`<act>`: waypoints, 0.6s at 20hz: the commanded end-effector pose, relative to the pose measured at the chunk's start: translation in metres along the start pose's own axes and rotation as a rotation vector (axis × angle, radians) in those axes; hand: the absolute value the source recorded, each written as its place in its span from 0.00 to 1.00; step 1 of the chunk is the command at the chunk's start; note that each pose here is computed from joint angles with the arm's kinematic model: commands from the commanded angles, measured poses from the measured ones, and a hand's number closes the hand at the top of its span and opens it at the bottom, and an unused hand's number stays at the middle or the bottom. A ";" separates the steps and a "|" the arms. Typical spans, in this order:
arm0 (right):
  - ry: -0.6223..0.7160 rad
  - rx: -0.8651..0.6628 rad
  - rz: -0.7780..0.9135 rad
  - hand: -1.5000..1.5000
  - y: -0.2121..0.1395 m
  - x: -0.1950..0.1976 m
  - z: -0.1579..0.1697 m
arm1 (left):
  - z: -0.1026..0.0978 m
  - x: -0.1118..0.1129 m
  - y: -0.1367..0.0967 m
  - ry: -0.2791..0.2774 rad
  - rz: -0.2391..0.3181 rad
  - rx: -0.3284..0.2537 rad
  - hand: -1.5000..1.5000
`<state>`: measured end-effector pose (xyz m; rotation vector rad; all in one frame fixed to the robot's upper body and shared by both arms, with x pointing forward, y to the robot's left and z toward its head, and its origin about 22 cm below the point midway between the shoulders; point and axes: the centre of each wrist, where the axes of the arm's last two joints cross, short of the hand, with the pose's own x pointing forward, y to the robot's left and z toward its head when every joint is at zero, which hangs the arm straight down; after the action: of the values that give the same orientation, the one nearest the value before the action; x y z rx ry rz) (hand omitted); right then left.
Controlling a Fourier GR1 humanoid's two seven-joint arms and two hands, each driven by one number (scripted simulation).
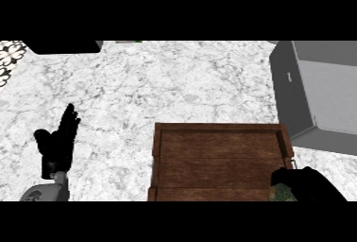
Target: Pick the squash from the tray and place it in the cardboard box
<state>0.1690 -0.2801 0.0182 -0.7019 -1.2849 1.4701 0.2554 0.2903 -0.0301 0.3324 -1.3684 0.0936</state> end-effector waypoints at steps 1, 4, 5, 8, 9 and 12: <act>-0.073 -0.072 0.032 1.00 -0.022 -0.002 0.049 | 0.008 0.003 -0.003 -0.008 -0.010 -0.020 0.50; -0.100 -0.157 -0.001 1.00 -0.069 -0.001 0.062 | 0.013 -0.007 -0.003 -0.001 0.002 -0.008 0.50; -0.114 -0.196 -0.002 1.00 -0.081 -0.002 0.070 | 0.015 -0.008 0.001 0.006 -0.008 0.002 0.50; -0.109 -0.273 -0.076 1.00 -0.100 -0.006 0.087 | 0.011 0.006 -0.015 -0.003 0.005 0.027 0.50; -0.115 -0.305 -0.104 1.00 -0.113 0.004 0.091 | 0.007 0.000 -0.003 0.007 0.000 0.013 0.50; -0.084 -0.379 -0.099 1.00 -0.144 -0.002 0.101 | 0.008 0.009 0.008 -0.005 -0.010 -0.016 0.50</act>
<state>0.1306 -0.3263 0.1451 -0.7884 -1.5975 1.2599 0.2499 0.2880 -0.0284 0.3375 -1.3689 0.0910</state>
